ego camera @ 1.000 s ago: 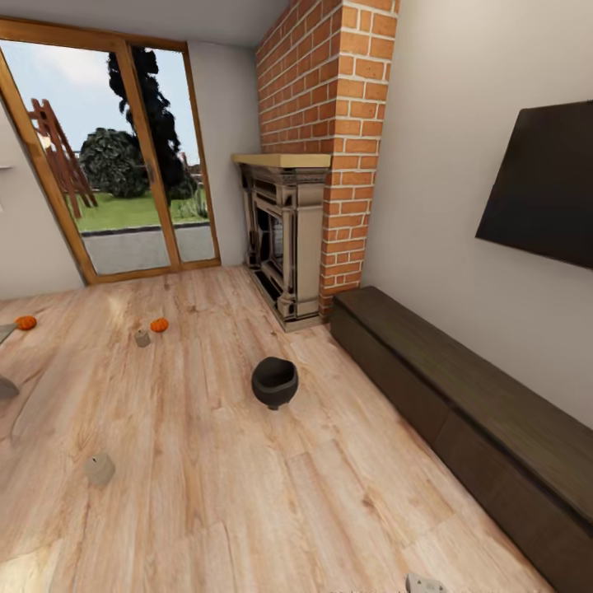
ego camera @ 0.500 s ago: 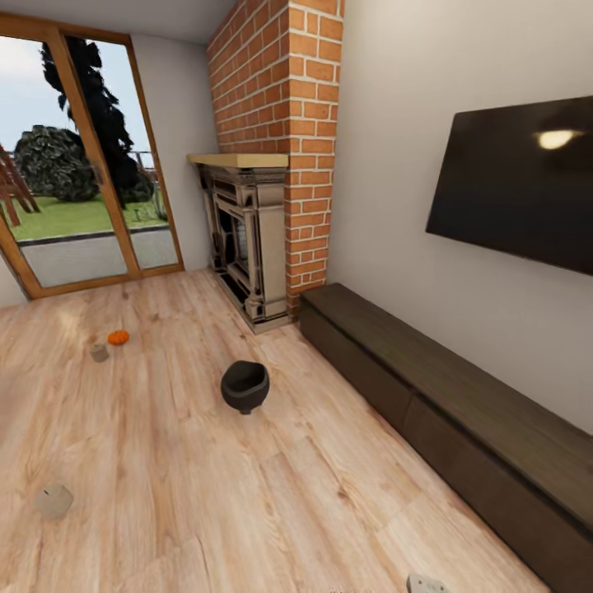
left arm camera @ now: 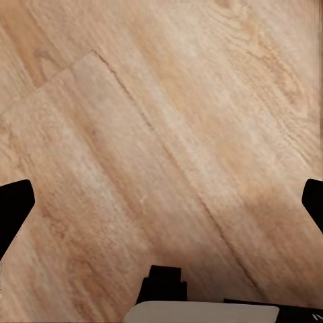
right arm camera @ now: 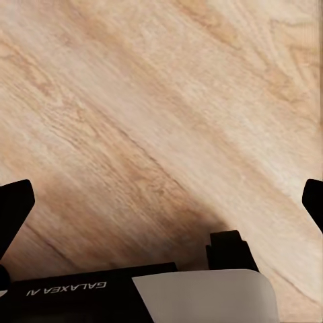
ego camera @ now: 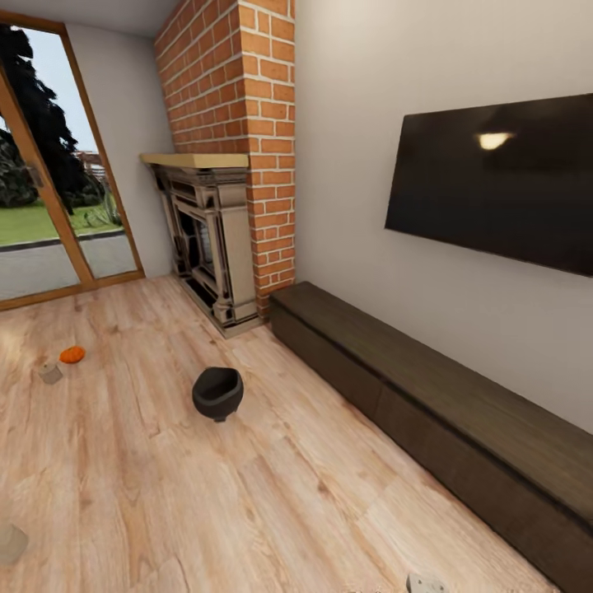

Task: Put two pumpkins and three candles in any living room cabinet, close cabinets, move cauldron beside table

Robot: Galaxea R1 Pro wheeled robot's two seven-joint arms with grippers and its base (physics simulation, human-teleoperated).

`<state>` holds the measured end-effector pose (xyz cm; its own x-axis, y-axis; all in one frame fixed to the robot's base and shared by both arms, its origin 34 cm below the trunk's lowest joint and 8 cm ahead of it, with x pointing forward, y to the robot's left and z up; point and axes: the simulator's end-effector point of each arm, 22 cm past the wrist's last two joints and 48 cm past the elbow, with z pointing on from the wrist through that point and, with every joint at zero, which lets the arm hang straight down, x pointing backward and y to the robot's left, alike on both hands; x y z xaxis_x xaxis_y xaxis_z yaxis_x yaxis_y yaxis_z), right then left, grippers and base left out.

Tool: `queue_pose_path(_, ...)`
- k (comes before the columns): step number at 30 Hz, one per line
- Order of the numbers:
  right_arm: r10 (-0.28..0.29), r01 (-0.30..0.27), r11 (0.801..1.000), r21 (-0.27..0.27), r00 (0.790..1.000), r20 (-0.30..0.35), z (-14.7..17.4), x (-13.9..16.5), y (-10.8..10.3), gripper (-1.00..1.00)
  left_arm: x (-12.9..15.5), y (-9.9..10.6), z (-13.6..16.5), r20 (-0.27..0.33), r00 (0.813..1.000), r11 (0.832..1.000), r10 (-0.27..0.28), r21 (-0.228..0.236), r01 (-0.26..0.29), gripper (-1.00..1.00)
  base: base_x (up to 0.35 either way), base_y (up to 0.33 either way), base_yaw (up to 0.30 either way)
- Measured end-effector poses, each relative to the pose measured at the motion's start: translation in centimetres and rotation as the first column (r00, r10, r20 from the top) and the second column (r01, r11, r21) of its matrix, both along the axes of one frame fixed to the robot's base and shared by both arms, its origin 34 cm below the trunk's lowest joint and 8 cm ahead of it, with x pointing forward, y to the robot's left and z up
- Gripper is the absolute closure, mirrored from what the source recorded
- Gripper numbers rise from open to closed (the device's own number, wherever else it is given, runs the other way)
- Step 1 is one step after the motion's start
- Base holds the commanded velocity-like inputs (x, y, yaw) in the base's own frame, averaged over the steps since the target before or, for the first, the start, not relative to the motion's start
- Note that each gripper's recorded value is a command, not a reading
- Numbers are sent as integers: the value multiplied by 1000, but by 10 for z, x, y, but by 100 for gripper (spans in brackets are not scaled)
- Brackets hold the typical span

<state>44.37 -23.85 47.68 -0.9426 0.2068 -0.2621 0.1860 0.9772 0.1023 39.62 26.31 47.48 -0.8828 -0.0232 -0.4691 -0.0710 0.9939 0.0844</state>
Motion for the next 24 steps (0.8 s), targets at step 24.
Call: queue_pose_path(24,-1,1,1000,-1,1000,3,0,1,0,-100,0,0,0,0,1000,1000,0,0,0,-100,0,49,-284)
